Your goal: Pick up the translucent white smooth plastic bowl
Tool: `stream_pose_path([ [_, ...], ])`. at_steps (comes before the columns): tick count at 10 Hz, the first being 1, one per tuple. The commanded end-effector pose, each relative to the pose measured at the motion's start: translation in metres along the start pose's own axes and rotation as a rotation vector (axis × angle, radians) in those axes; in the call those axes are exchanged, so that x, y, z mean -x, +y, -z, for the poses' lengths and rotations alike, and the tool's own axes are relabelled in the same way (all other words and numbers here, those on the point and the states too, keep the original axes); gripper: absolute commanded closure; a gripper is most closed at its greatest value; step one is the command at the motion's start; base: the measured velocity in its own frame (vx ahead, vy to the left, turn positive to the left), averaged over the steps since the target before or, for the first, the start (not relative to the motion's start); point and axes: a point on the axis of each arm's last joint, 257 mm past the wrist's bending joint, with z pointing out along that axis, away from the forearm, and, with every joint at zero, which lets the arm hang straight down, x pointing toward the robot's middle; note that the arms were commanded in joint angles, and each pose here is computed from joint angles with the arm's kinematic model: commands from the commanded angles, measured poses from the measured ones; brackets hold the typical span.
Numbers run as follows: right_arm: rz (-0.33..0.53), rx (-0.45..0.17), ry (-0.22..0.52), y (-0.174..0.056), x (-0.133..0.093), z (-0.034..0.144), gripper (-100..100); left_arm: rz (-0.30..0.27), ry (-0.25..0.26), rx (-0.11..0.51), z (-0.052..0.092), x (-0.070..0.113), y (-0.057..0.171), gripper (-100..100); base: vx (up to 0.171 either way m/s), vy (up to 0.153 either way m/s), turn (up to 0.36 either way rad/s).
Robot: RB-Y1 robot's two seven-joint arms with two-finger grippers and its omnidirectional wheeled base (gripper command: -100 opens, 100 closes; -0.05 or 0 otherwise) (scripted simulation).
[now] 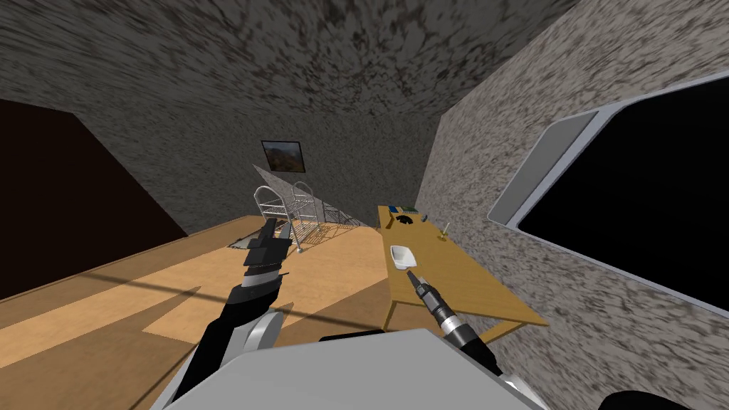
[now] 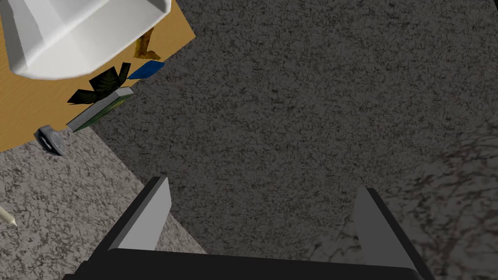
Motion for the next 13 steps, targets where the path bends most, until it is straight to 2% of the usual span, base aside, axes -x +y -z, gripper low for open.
stream_pose_path([
  [1,0.036,-0.038,0.043,-0.013,-0.017,0.003,-100,0.0,0.0,0.0,0.0,0.0,0.0,0,0.015,0.057,0.069],
  [3,0.152,-0.139,0.182,-0.054,-0.053,0.036,-100,0.0,0.0,0.0,0.0,0.0,0.0,0,0.033,0.055,0.2],
  [4,0.155,-0.14,0.184,-0.055,-0.053,0.036,-100,0.0,0.0,0.0,0.0,0.0,0.0,0,0.038,0.036,0.093],
  [6,0.28,-0.231,0.324,-0.095,-0.083,0.077,-100,0.0,0.0,0.0,0.0,0.0,0.0,0,0.048,0.037,0.269],
  [7,0.281,-0.231,0.326,-0.095,-0.083,0.077,-100,0.0,0.0,0.0,0.0,0.0,0.0,0,0.047,0.024,0.074],
  [8,0.347,-0.271,0.396,-0.115,-0.094,0.1,-100,0.0,0.0,0.0,0.0,0.0,0.0,0,0.048,0.029,0.136],
  [9,0.347,-0.271,0.396,-0.115,-0.094,0.1,-100,0.0,0.0,0.0,0.0,0.0,0.0,0,0.039,0.02,0.102],
  [11,0.482,-0.342,0.532,-0.151,-0.109,0.147,-100,0.0,0.0,0.0,0.0,0.0,0.0,0,0.064,0.034,0.309],
  [12,0.482,-0.342,0.532,-0.151,-0.109,0.147,-100,0.0,0.0,0.0,0.0,0.0,0.0,0,0.072,0.015,0.087],
  [13,0.551,-0.372,0.597,-0.168,-0.112,0.171,-100,0.0,0.0,0.0,0.0,0.0,0.0,0,0.068,0.017,0.183],
])
